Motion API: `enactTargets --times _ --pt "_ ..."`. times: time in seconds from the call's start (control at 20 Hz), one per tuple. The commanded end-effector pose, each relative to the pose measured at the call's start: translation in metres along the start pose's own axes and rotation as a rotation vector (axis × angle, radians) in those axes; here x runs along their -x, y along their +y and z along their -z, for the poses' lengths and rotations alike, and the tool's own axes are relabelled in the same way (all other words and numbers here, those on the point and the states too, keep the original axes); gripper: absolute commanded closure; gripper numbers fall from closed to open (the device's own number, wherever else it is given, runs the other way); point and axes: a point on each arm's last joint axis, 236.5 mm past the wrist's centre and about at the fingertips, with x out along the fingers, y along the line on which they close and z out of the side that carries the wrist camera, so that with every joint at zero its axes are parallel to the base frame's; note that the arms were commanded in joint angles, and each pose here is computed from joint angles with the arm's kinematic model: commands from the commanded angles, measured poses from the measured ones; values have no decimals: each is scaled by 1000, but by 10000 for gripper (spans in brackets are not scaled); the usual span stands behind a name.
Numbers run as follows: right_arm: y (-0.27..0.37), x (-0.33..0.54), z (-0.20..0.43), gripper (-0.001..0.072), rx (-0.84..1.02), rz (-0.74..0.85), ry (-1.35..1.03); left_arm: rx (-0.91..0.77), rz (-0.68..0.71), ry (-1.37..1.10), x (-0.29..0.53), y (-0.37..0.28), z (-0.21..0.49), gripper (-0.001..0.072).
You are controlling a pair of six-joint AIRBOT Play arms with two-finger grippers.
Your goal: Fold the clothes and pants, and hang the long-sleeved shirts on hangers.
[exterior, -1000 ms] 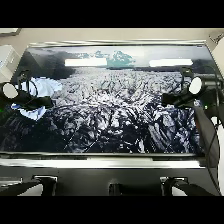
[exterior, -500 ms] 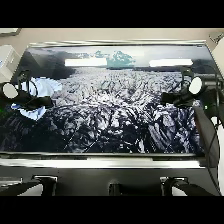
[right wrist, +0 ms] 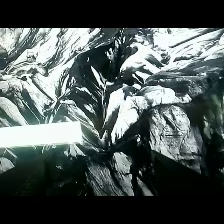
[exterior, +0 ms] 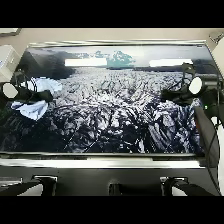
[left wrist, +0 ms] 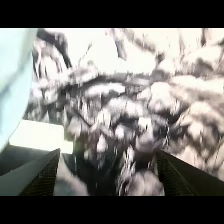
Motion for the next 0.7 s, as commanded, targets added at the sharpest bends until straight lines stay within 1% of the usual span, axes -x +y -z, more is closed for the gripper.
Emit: enactTargets --times 0.0,0.05,0.1,0.2,0.3,0.4,0.5,0.55,0.65 --pt "0 0 -2 16 10 -1 -11 -86 -20 -349 22 1 -92 -13" --pt "0 0 -2 16 10 -1 -11 -81 -33 -424 30 8 -121 -13" --pt "0 0 -2 16 10 -1 -11 -44 -48 -440 33 21 -145 -13" --pt "1 0 -2 16 9 -2 -10 126 -86 -351 23 68 -166 -13" --pt "1 0 -2 16 9 -3 -10 358 -132 -178 -1 122 -149 -13" --pt "2 0 -3 17 7 -5 -13 471 -181 35 -29 160 -102 -13" --pt "3 0 -8 26 6 -11 -35 506 -203 204 -60 176 -55 -13" --pt "4 1 -10 26 5 -15 -44 496 -203 245 -75 179 -41 -13" --pt "5 1 -11 26 4 -19 -49 417 -192 245 -101 181 -39 -13"
